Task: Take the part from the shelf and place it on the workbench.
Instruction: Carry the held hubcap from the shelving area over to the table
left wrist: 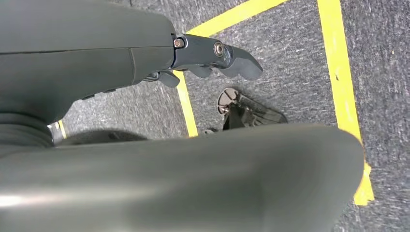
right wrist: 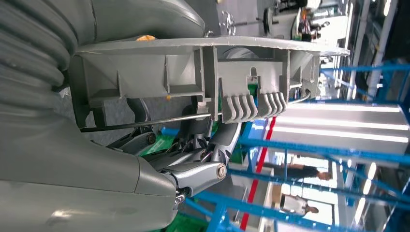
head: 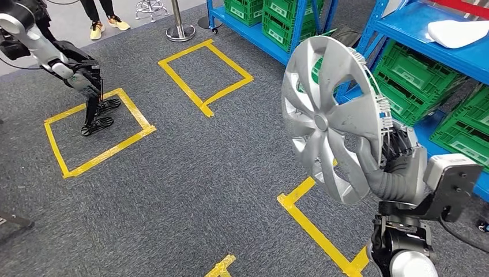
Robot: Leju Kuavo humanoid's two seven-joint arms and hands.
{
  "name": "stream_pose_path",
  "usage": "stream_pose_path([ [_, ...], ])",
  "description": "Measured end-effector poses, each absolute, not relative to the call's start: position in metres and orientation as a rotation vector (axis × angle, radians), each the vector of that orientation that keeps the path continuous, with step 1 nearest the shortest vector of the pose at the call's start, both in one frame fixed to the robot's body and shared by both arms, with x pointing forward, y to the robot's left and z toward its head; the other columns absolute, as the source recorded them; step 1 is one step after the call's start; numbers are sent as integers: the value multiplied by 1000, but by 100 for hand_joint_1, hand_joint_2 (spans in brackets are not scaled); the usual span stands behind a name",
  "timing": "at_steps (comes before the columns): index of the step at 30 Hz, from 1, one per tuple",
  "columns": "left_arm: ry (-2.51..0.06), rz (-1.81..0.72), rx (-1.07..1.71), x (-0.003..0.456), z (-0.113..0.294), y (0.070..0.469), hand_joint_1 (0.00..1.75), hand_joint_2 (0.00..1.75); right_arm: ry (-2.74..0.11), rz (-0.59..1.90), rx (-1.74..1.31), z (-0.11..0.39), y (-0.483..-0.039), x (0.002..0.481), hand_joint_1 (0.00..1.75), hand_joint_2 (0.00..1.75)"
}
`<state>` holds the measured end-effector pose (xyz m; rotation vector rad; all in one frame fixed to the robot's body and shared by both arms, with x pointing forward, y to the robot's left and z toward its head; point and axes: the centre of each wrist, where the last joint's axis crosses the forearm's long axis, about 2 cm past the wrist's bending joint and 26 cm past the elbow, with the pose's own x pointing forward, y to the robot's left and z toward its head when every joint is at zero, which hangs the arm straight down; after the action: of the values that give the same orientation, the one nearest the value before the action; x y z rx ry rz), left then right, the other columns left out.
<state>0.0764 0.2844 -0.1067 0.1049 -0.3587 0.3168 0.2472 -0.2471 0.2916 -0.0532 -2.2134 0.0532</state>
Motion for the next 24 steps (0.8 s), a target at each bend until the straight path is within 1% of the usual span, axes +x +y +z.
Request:
stream_pose_path([
  [24, -356, 330, 102, 75, -107, 285, 0, 0, -2234, 42, -52, 297, -247, 252, 175, 175],
])
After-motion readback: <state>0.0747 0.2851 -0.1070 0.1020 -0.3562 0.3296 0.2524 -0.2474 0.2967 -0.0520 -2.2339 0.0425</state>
